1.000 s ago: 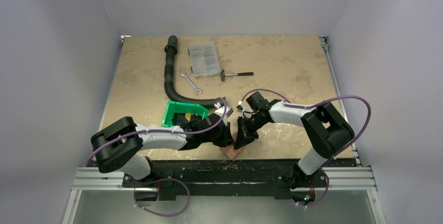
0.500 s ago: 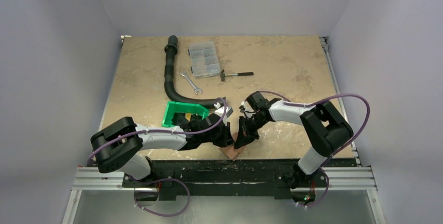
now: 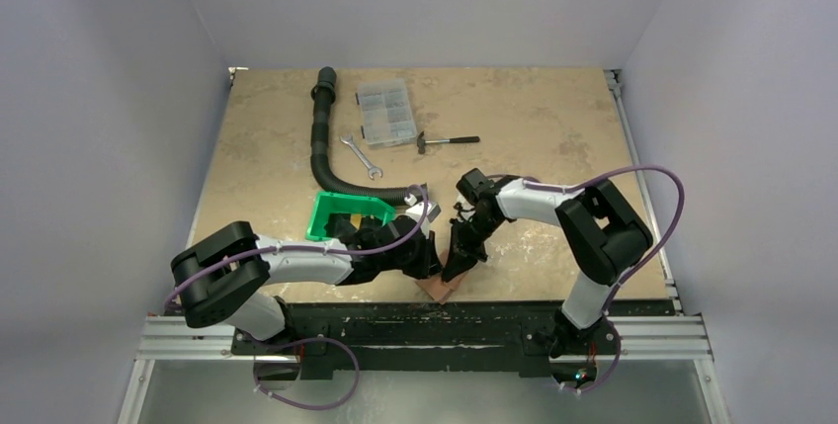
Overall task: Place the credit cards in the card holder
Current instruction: Close the card holder at the center of the board.
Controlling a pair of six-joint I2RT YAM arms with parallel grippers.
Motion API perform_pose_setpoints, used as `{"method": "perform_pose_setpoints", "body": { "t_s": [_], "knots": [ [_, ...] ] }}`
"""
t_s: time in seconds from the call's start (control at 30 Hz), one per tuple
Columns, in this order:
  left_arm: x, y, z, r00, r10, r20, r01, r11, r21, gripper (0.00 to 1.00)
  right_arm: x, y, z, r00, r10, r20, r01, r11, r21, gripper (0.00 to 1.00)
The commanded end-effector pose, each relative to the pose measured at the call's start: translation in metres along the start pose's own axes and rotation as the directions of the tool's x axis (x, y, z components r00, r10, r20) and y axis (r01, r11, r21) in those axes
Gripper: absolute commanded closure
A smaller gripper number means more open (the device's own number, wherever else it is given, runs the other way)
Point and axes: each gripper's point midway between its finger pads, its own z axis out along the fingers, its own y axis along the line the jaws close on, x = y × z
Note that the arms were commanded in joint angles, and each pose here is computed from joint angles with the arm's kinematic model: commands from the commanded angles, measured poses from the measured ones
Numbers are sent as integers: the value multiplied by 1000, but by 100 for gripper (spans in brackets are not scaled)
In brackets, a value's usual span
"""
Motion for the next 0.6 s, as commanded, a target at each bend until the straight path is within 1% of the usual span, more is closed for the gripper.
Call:
{"method": "perform_pose_setpoints", "body": {
  "t_s": [0.0,0.1,0.2,0.27,0.33,0.4,0.47,0.57],
  "knots": [
    [38,21,-4,992,3,-122,-9,999,-53,100,-102,-59,7,882,-91,462,-90,930,356,100],
    [38,21,-4,992,2,-126,-8,999,-52,100,-104,-69,11,848,-97,521,-142,905,401,100],
    [39,21,-5,992,2,-125,-9,999,-51,100,-111,-85,15,828,-97,553,-188,880,436,100],
    [38,21,-5,992,5,-125,-11,999,-51,100,-113,-90,25,837,-95,540,-180,883,434,100],
    [38,22,-5,992,5,-126,-12,998,-55,100,-107,-78,39,870,-101,482,-103,920,378,100],
    [39,24,-4,992,2,-129,-11,998,-62,100,-101,-57,39,885,-153,440,14,953,304,100],
    [40,27,-5,992,0,-130,-9,998,-68,100,-89,-30,28,876,-217,431,141,969,201,100],
    [41,30,-5,992,-8,-126,-1,997,-72,100,-74,-9,6,848,-238,474,240,969,58,100]
  ]
}}
